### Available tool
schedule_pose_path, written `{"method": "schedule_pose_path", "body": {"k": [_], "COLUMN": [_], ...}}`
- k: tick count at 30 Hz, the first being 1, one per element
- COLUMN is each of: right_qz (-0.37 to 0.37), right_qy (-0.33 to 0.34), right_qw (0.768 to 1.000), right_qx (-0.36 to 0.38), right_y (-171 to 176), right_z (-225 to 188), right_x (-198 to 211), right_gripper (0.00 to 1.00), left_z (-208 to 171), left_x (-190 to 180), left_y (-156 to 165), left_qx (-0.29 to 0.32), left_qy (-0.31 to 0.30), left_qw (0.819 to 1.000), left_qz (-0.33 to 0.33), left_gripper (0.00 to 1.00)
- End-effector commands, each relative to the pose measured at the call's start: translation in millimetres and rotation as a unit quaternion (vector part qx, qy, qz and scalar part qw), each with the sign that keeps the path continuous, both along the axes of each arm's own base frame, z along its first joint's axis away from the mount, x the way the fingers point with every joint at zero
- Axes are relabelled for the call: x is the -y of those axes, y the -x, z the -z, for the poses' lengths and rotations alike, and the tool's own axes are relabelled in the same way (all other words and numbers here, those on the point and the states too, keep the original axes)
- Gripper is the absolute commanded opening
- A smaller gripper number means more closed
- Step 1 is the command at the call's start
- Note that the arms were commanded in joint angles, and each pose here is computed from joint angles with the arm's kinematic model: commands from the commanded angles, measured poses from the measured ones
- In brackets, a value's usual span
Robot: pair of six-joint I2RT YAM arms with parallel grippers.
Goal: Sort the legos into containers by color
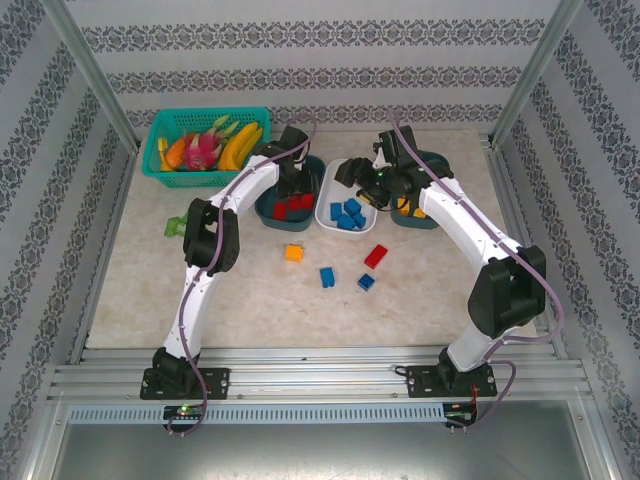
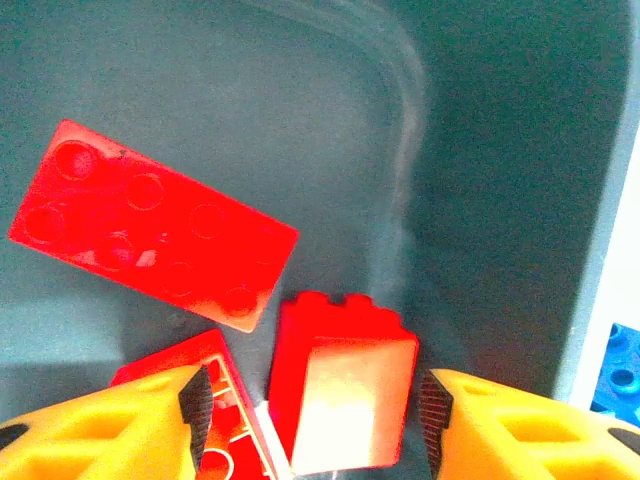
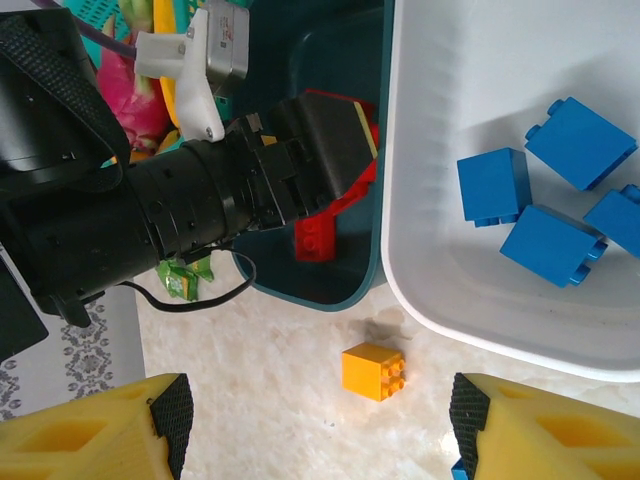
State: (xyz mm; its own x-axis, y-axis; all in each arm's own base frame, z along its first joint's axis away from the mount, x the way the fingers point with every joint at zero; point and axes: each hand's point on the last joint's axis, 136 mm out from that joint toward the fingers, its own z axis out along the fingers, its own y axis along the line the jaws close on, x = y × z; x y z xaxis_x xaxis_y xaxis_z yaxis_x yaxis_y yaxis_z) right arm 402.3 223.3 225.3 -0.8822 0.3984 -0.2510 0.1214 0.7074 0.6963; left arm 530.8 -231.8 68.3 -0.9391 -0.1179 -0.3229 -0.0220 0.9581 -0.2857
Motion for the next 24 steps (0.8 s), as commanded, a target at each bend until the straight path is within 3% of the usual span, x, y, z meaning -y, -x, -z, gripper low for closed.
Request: {"method": "schedule_pose_path", "body": {"k": [1, 7, 12, 17, 24], "right_qz": [-0.014, -0.042, -0.101, -0.159, -0.223], "right_qy": [0.005, 0.065, 0.163, 0.233, 0.303], "right_qw": [1.000, 0.997, 0.981, 0.959, 0.925], "right_qx": [0.008, 0.023, 0.024, -0.004, -0.053], "right_y": [0, 18, 60, 105, 144], "right_z": [-6, -5, 18, 60, 121], "right_x": [-7, -6, -9, -17, -38], "right_gripper": [0.71, 0.69, 0.69, 0.70, 0.72], "left_z": [-14, -75, -127, -146, -129], "left_x": [-9, -10, -20, -29, -50], "left_y": [1, 5, 38, 109, 235], "left_qx": [0.000, 0.047, 0.075, 0.073, 0.048], "left_qy": [-0.002, 0.016, 0.037, 0.071, 0.143], "left_qw": [1.000, 0.999, 0.996, 0.994, 0.988], "left_qz": [-0.006, -0.018, -0.045, -0.045, -0.033], "left_gripper": [0.62, 0.63, 0.68, 0.73, 0.86]}}
